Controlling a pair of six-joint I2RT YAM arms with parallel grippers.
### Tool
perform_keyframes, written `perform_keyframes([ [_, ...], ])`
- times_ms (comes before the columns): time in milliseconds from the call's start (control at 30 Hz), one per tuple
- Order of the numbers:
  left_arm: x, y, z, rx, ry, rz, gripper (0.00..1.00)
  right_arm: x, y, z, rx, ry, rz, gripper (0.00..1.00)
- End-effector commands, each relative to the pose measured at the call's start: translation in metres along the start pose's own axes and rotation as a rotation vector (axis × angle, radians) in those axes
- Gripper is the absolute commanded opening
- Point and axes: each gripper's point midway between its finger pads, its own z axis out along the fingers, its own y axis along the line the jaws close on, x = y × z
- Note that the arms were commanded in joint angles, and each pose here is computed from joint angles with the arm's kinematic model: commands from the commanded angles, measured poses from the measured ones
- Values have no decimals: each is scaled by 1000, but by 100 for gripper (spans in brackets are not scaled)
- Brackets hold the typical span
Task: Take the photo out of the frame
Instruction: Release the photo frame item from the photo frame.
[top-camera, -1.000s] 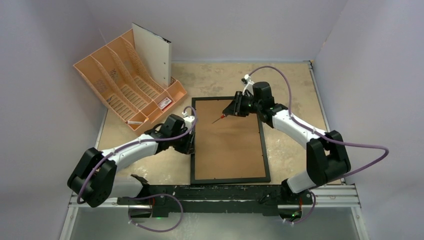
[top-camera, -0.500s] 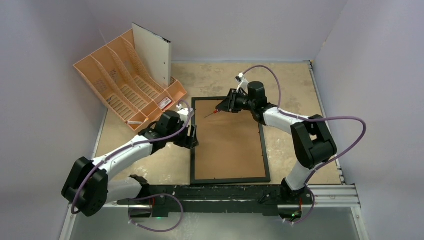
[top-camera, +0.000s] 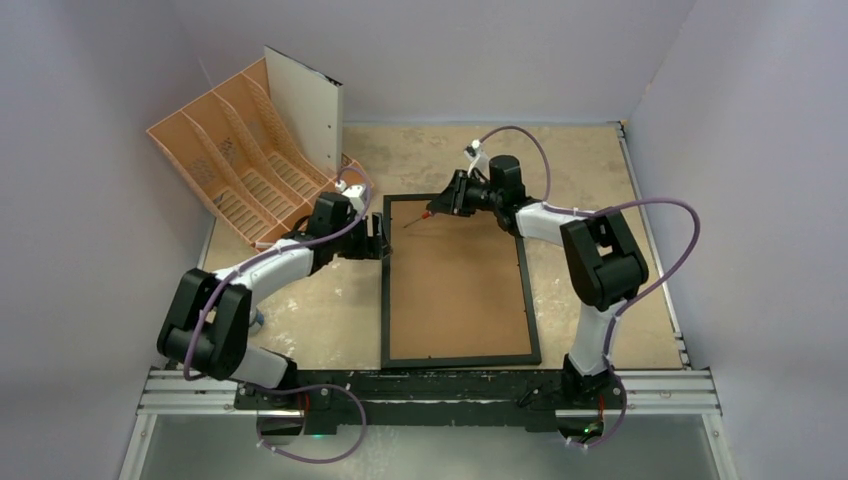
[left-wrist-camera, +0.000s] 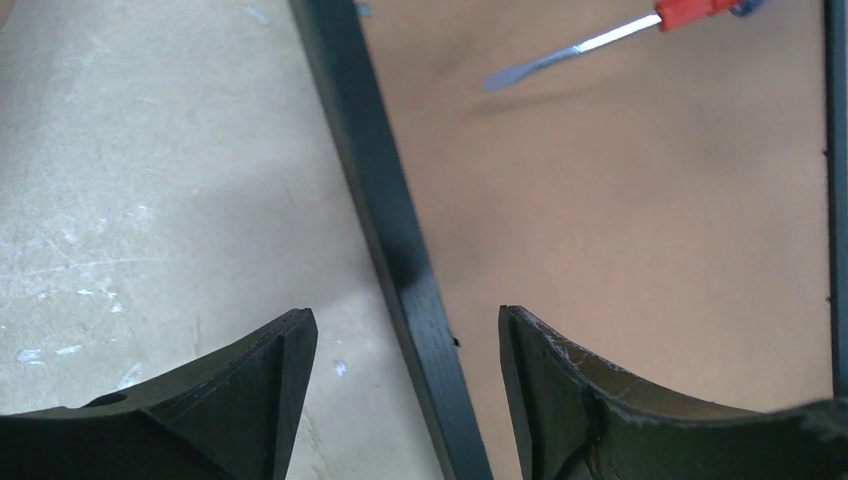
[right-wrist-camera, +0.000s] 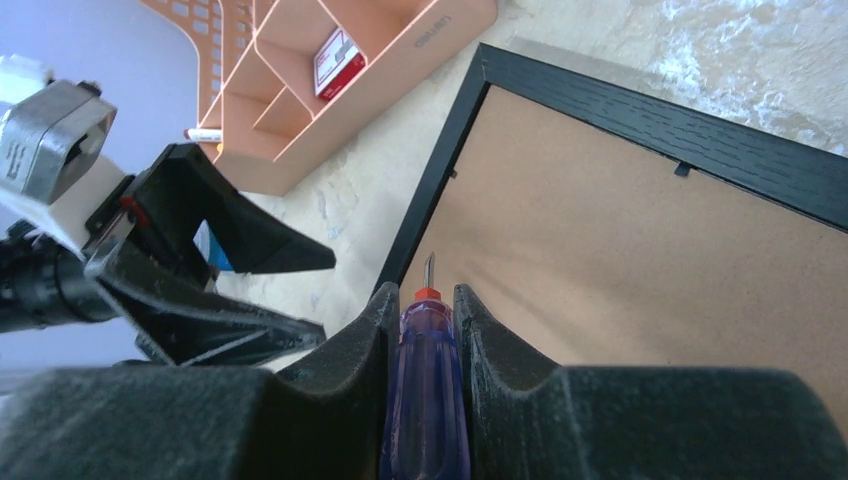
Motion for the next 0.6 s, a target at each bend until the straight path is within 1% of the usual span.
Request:
perform_keyframes([
  [0,-26,4,12,31,-85,-51,68,-19,17,6,-113,-19,-43,0],
  [167,-21,15,25,11,-74,-67,65,-21,9,12,-114,-40,-82,0],
  [300,-19,16,31,20,-73,-72,64,-22,8,18,-155,-48,-121,0],
  [433,-13,21,36,6,-55,-70,62,-26,2,23,-164,-92,-165,0],
  [567,-5,26,43,-3,-33,-64,60,-30,-3,28,-165,-106,-174,0],
])
